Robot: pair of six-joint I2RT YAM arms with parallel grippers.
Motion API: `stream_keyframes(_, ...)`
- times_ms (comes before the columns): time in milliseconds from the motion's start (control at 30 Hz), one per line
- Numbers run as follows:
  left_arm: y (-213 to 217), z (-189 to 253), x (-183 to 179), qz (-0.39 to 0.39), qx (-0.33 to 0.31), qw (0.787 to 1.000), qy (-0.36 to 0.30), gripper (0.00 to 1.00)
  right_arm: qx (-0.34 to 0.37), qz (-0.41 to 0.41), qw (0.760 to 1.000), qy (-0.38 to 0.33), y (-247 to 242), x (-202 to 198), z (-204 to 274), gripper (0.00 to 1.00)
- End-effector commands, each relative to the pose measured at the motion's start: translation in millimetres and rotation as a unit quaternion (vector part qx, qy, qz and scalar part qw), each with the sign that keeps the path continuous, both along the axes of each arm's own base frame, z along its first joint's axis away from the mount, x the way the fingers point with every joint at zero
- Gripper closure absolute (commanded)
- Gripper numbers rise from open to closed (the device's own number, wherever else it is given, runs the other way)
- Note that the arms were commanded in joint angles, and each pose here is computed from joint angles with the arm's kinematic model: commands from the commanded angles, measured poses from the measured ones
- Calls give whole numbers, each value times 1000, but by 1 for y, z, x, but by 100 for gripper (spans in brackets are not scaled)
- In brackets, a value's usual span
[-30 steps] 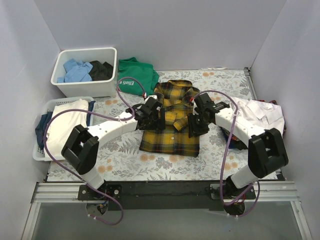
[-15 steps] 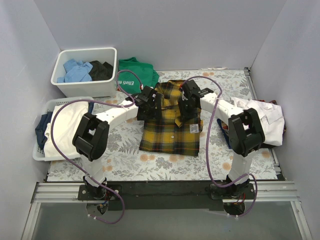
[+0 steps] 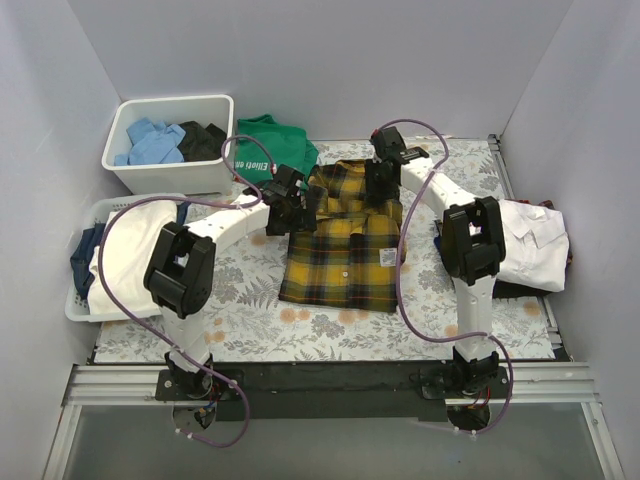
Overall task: Fold and stack the long sleeve shirts
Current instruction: Fold the shirt
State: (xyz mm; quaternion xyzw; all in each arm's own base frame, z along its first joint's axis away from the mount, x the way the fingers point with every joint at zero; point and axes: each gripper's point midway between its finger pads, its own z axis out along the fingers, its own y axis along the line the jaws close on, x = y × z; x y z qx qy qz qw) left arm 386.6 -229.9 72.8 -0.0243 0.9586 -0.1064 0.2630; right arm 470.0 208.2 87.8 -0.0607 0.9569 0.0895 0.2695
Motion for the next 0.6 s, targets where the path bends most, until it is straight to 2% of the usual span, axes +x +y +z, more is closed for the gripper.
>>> stream_keyframes(0, 26, 37, 2, 30, -14, 999, -31, 20, 26, -53, 998, -33, -19, 23, 26, 57)
stream_keyframes(100, 42, 36, -8, 39, -11, 999, -25, 19, 37, -77, 995, -58, -43, 29, 52, 57)
stream_keyframes(167, 46, 47, -14, 32, -21, 999, -36, 18, 45, -82, 993, -71, -57, 20, 73, 56)
stream_keyframes(200, 46, 39, -25, 14, -35, 999, -19, 17, 48, -81, 993, -65, -65, 12, 72, 53)
stream_keyframes(233, 42, 40, -31, -3, -50, 999, -17, 14, 38, -69, 996, -43, -70, -5, 57, 51)
stream_keyframes(267, 40, 40, -36, -23, -57, 998, -19, 9, 41, -59, 996, -46, -73, -19, 65, 49)
stream_keyframes(300, 39, 39, -47, -38, -70, 997, -13, 9, 53, -42, 997, -33, -69, -33, 62, 43)
stream_keyframes(333, 34, 37, -56, -50, -86, 995, -4, 8, 49, -37, 998, 4, -73, -58, 38, 38)
stream_keyframes(400, 35, 40, -62, -51, -106, 993, -8, 5, 79, -18, 997, 15, -66, -87, 43, 30)
stream_keyframes(567, 40, 17, -87, -43, -171, 984, 32, 2, 155, 10, 983, 94, -53, -172, 12, 25)
